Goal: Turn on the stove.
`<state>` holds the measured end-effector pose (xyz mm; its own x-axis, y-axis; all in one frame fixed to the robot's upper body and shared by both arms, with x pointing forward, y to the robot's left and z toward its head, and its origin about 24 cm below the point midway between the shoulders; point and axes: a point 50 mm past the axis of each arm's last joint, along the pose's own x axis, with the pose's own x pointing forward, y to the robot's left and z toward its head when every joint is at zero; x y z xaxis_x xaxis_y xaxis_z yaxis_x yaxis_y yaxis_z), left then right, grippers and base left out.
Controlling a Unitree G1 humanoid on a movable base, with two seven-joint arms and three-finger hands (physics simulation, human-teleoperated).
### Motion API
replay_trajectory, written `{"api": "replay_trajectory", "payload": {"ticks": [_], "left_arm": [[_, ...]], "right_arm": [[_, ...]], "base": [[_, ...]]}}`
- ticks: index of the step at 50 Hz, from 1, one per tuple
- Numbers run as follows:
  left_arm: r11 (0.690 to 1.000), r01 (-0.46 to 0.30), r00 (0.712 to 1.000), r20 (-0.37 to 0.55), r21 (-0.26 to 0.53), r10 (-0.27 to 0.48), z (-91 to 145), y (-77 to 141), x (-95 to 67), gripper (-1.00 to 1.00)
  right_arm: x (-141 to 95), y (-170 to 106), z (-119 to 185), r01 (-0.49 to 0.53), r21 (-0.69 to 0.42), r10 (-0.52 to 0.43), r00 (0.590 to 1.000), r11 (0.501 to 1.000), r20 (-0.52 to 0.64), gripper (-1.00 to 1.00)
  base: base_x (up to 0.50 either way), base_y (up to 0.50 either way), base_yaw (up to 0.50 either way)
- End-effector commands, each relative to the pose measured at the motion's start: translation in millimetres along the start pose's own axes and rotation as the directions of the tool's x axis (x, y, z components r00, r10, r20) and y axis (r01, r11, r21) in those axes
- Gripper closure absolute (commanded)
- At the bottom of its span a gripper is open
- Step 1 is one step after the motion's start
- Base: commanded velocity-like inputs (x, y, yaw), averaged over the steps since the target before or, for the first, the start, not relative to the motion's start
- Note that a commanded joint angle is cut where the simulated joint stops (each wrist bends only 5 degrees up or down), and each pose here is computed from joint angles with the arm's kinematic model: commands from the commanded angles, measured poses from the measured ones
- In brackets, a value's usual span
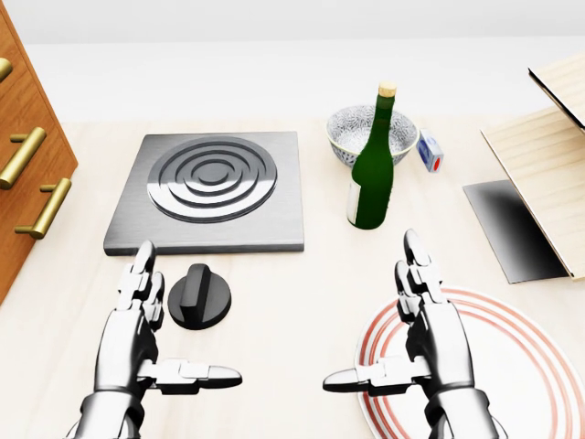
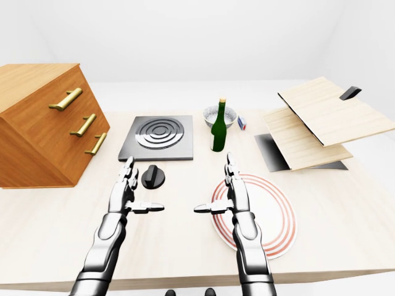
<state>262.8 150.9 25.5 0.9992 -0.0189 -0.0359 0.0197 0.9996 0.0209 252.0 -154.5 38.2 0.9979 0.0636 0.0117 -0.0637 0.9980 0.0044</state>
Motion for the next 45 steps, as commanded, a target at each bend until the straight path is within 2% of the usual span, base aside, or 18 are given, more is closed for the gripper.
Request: {"api": "replay_trajectory", "payload": {"ticks": [1, 14, 24, 35, 39, 40, 42, 45], "left_arm": [[0.999, 0.043, 0.994, -0.098, 0.021, -0.041, -23.5, -13.9, 8.0, -1.00], [0.997, 0.074, 0.983, -0.168, 0.024, -0.069, -38.3, -22.6, 9.5, -1.00], [0.993, 0.115, 0.981, -0.160, -0.002, -0.114, -37.0, -29.5, 7.4, -1.00], [0.981, 0.195, 0.969, -0.157, -0.003, -0.193, -36.5, -56.5, 3.4, -1.00], [0.978, 0.208, 0.971, -0.118, -0.004, -0.207, -25.6, -64.4, 12.0, -1.00], [0.980, 0.199, 0.977, -0.087, 0.013, -0.197, -15.9, -67.8, 20.4, -1.00], [0.978, 0.210, 0.974, -0.086, 0.013, -0.209, -7.5, -73.0, 27.8, -1.00], [0.978, 0.208, 0.976, -0.066, 0.028, -0.206, -0.1, -76.8, 31.2, -1.00]], "right_arm": [[0.7, -1.8, 1.3, 0.003, 0.007, -0.003, 1.000, 1.000, 0.002, -1.00], [1.9, -2.2, -0.4, 0.006, 0.008, -0.006, 1.000, 1.000, -0.004, -1.00], [1.9, -2.1, -0.2, 0.004, 0.010, -0.004, 1.000, 1.000, -0.004, -1.00], [2.1, -6.3, 5.8, 0.016, 0.019, -0.017, 1.000, 1.000, 0.004, -1.00], [3.3, -6.5, 5.4, 0.018, 0.020, -0.018, 1.000, 1.000, 0.002, -1.00], [4.3, -6.5, 4.6, 0.018, 0.019, -0.018, 1.000, 1.000, 0.001, -1.00], [5.1, -7.1, 5.1, 0.019, 0.020, -0.019, 1.000, 1.000, 0.001, -1.00], [5.8, -8.0, 5.8, 0.020, 0.022, -0.020, 1.000, 1.000, 0.002, -1.00]], "base": [[0.00, 0.00, 0.00], [0.00, 0.00, 0.00], [0.00, 0.00, 0.00], [0.00, 0.00, 0.00], [0.00, 0.00, 0.00], [0.00, 0.00, 0.00], [0.00, 0.00, 0.00], [0.00, 0.00, 0.00]]}}
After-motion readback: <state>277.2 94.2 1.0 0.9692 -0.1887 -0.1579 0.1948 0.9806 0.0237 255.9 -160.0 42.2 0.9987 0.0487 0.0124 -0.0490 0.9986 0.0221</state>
